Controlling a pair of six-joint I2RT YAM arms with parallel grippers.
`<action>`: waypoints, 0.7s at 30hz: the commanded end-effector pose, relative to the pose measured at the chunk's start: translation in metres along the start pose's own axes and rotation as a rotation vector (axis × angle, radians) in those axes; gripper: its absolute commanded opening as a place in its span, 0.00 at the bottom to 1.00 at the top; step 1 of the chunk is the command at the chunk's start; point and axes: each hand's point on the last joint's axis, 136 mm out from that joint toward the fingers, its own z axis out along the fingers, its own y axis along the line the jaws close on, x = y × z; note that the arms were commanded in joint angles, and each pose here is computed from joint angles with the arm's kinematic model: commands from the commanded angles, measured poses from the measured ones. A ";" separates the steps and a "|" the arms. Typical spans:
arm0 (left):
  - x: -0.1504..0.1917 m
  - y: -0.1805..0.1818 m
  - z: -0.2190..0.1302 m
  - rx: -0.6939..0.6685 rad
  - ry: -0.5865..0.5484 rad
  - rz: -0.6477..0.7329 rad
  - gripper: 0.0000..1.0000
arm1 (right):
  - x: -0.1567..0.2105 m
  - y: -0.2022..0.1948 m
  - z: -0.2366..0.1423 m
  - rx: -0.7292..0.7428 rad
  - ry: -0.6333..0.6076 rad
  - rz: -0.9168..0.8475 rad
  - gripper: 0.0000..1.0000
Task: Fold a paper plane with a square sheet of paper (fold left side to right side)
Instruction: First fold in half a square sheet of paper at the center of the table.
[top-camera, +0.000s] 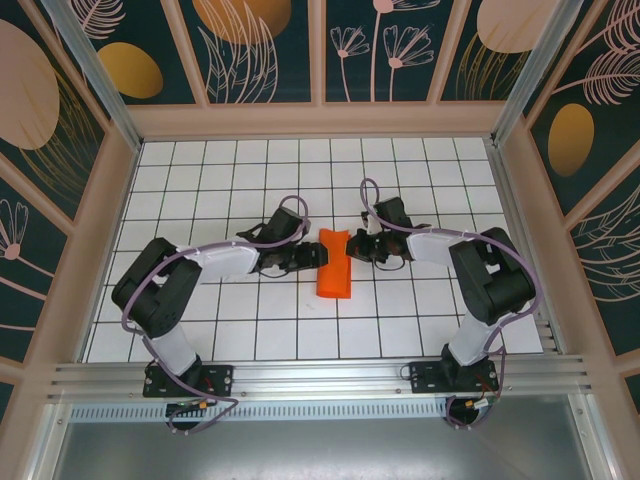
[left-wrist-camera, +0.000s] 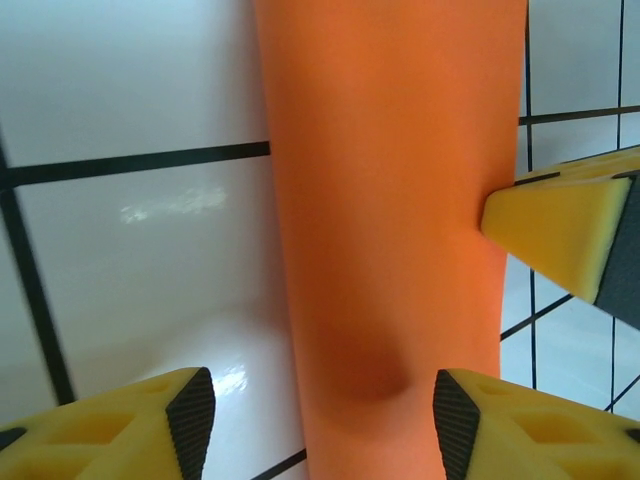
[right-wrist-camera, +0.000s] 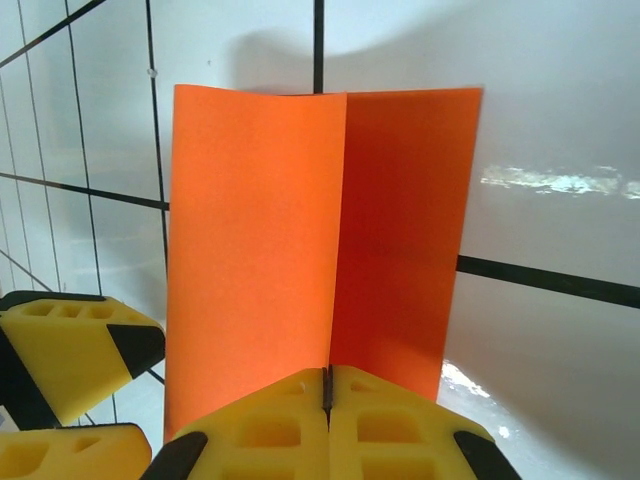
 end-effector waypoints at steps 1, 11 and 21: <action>0.002 -0.001 0.009 -0.019 0.021 -0.007 0.58 | -0.006 -0.004 0.002 0.024 -0.001 -0.012 0.05; 0.006 0.013 0.022 -0.112 0.043 0.000 0.45 | -0.013 -0.006 -0.010 0.055 -0.032 -0.030 0.27; 0.008 0.012 0.025 -0.117 0.063 0.017 0.47 | -0.025 -0.019 -0.043 0.142 -0.108 -0.047 0.41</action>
